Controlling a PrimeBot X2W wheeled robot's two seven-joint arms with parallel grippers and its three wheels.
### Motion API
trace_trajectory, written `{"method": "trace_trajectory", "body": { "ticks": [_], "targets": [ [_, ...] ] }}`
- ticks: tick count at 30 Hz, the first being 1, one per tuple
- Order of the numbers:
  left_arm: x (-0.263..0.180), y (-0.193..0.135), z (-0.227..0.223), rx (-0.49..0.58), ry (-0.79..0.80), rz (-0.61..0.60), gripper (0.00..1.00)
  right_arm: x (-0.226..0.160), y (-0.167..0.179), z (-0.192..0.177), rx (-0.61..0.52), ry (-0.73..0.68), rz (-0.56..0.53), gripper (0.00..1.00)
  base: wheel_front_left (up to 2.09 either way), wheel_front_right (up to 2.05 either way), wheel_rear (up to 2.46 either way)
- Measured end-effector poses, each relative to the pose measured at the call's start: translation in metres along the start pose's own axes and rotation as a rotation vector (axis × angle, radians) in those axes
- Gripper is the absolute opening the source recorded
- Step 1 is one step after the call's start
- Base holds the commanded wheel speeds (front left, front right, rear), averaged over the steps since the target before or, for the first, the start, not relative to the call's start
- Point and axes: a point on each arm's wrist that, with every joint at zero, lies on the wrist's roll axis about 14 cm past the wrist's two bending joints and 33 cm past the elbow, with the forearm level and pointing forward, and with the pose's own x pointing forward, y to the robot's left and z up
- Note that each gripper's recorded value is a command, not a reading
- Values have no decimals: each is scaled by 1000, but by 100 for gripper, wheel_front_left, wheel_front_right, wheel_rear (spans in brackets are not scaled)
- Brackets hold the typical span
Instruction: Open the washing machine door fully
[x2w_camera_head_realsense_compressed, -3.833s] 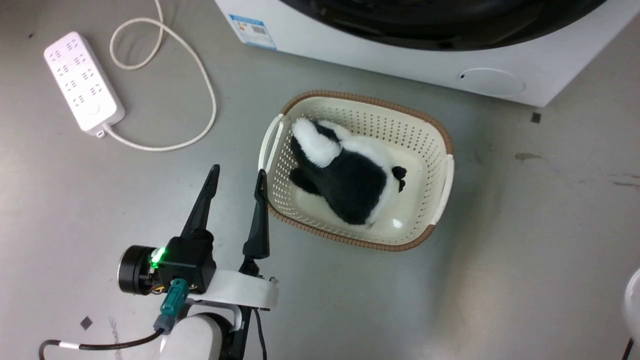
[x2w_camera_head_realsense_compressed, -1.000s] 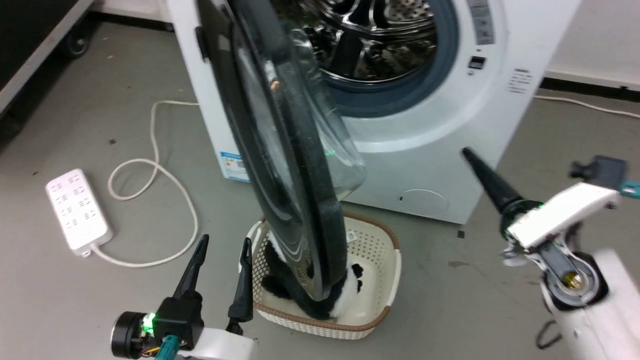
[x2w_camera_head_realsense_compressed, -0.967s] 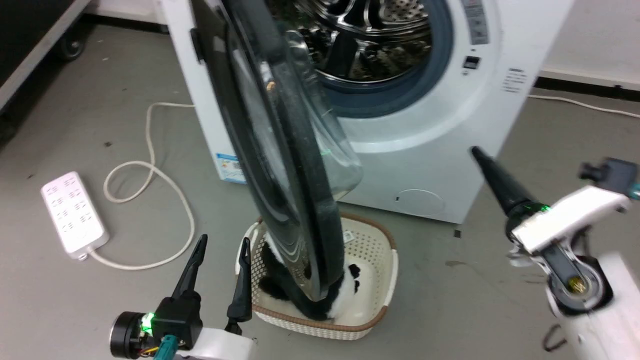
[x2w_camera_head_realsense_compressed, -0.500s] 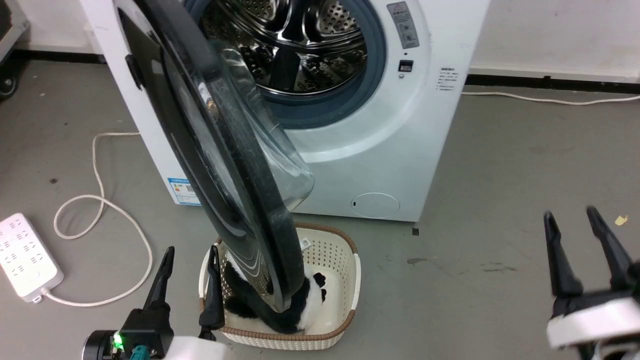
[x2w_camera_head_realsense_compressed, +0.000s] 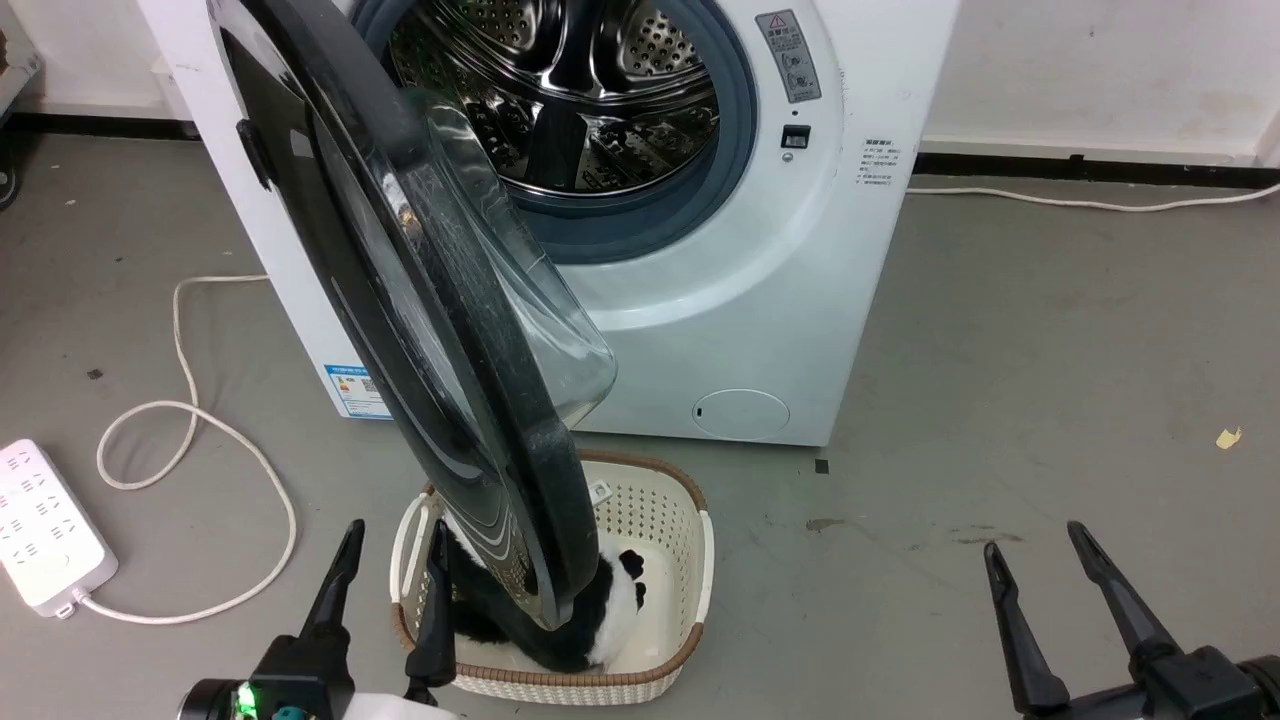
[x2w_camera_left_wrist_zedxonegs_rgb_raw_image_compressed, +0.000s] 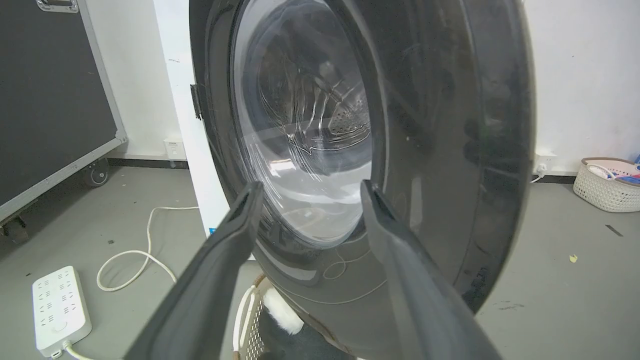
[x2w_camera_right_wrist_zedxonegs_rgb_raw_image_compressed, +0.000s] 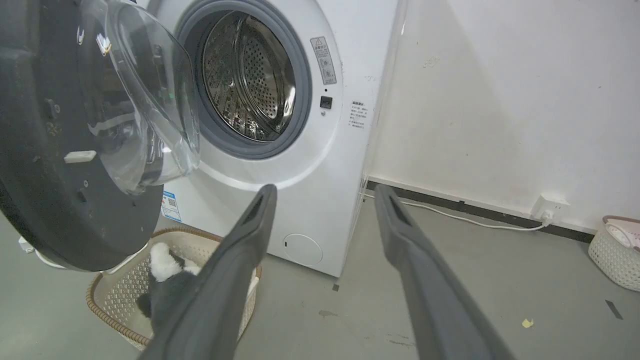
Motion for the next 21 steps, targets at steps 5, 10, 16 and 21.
{"method": "trace_trajectory", "body": {
  "ticks": [5, 10, 16, 21],
  "targets": [
    [-1, -1, -5, -3, 16, -8, 100, 1, 2, 3, 17, -12, 3, 100, 0, 0, 0],
    [-3, -1, -6, -5, 20, -13, 10, 2, 2, 4, 37, -18, -1, 100, 0, 0, 0],
    [-3, -1, 4, -9, -12, -17, 0, 2, 4, 8, 61, -31, 2, 100, 0, 0, 0],
    [1, 13, 38, -20, -119, 37, 0, 1, 7, 11, 70, -41, 9, 100, 0, 0, 0]
  ]
}}
